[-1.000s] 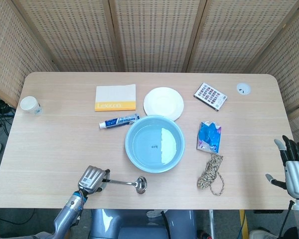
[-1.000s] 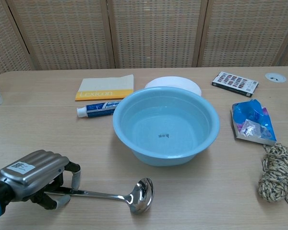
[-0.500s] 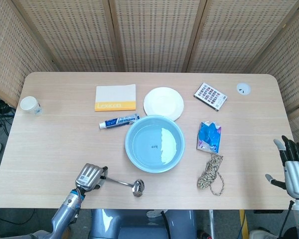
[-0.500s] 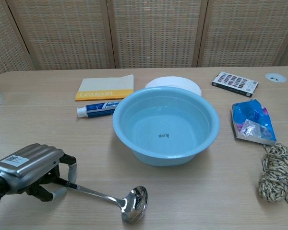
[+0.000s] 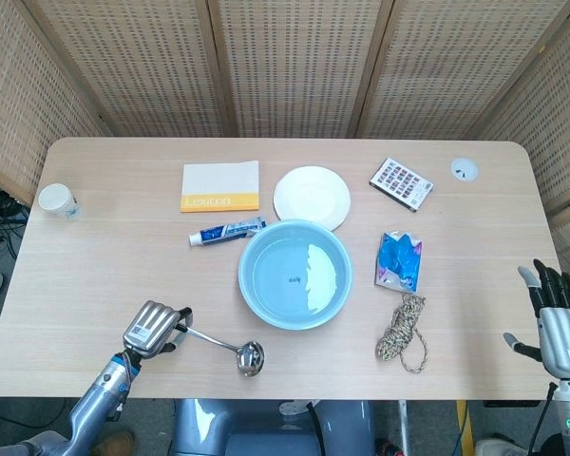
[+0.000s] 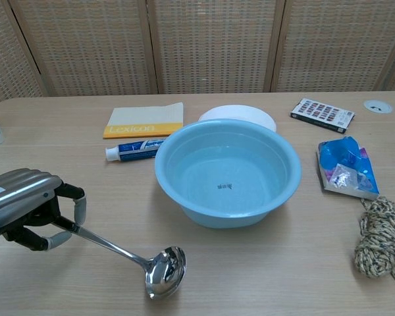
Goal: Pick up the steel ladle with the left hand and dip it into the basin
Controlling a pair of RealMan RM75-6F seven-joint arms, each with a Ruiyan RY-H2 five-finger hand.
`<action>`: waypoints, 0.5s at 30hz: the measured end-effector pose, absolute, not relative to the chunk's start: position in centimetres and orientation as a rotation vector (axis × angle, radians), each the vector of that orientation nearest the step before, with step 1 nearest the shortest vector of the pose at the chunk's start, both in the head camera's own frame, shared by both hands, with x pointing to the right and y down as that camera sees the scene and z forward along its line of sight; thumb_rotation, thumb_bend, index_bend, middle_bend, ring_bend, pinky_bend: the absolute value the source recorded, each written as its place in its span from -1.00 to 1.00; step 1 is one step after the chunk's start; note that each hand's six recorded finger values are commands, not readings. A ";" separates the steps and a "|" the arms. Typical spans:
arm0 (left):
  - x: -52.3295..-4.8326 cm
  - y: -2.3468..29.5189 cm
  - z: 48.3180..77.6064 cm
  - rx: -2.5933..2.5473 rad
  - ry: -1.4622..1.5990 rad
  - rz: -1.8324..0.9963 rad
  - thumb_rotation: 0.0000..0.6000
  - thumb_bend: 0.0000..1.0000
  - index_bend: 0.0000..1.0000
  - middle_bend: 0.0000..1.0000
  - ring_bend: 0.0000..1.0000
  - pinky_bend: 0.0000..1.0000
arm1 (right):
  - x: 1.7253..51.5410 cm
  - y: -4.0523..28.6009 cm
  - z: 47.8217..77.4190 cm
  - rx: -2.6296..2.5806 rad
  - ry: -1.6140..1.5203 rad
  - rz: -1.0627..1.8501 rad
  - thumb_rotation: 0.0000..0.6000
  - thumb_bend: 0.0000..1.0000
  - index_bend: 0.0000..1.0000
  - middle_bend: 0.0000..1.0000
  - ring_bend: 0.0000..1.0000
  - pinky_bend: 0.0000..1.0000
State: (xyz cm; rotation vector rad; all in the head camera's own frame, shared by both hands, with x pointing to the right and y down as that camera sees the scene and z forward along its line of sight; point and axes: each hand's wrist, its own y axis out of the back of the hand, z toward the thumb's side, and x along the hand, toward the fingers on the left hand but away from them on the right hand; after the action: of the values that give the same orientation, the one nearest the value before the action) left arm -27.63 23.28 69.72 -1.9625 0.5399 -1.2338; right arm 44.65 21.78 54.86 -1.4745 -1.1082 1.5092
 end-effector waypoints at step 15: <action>-28.0 16.8 63.0 -1.898 0.542 -1.138 1.00 -0.04 0.84 1.00 1.00 1.00 | 44.7 21.5 55.3 -1.464 -1.101 1.530 1.00 -1.00 -1.00 -1.00 -1.00 -1.00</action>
State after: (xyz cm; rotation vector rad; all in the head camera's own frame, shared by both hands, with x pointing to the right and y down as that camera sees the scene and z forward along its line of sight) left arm -27.99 16.78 62.97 -1.8984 0.5424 -1.1383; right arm 44.74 21.48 55.35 -1.4641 -1.1013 1.5299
